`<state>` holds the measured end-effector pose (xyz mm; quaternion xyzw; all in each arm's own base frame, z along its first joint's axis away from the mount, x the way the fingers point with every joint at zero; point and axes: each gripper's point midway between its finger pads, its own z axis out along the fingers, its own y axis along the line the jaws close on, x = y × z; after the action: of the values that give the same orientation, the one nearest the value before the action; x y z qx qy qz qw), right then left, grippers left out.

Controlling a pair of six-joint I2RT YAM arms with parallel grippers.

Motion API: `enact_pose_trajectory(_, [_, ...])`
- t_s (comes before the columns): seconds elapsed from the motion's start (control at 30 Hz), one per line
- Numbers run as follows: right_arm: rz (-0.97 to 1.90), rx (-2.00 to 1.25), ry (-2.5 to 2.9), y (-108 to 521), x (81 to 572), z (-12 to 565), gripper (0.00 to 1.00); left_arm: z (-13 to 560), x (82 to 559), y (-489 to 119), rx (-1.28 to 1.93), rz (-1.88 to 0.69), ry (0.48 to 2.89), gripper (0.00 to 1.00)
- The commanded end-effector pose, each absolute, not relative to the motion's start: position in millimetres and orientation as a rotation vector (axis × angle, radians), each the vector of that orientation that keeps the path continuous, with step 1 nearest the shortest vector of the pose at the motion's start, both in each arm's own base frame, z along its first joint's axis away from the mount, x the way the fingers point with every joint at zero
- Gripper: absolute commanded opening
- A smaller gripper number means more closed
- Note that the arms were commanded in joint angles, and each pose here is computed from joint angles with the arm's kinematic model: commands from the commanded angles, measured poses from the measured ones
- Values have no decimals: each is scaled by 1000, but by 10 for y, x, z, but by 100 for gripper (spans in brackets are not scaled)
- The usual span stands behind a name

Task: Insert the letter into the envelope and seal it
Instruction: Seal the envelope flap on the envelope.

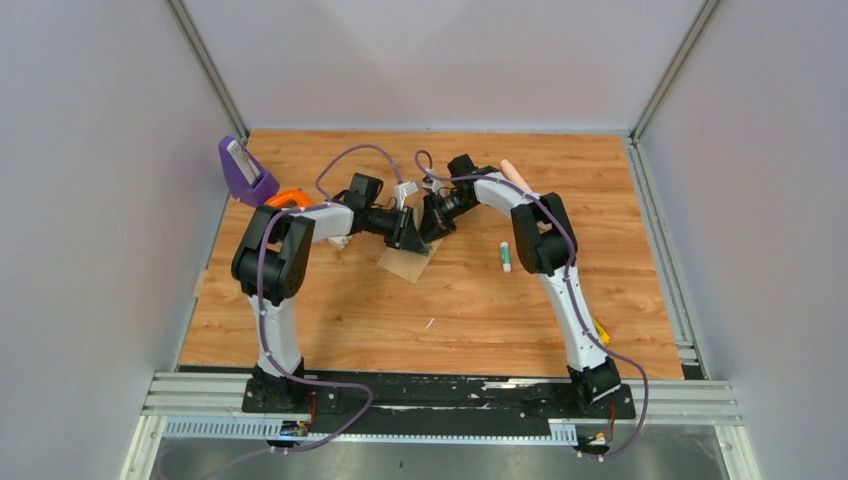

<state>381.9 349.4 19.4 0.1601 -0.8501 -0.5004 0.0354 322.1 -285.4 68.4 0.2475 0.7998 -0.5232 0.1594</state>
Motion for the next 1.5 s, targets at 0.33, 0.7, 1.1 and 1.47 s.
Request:
enact_pose_trajectory(0.33, [-1360, 479, -2723, 3354, 3859, -348, 9, 201, 3421, -2641, 711, -1172, 2479, 6])
enact_pose_trajectory(0.7, [-1346, 472, -2747, 3327, 3910, -347, 9, -31, 3489, -2469, 676, -987, 2574, 0])
enact_pose_trajectory(1.1, [-1349, 455, -2784, 3257, 4020, -263, 9, -39, 3476, -2472, 677, -996, 2580, 0])
enact_pose_trajectory(1.47, [-1349, 419, -2829, 3080, 4136, -161, 9, -51, 3476, -2471, 673, -995, 2586, 0])
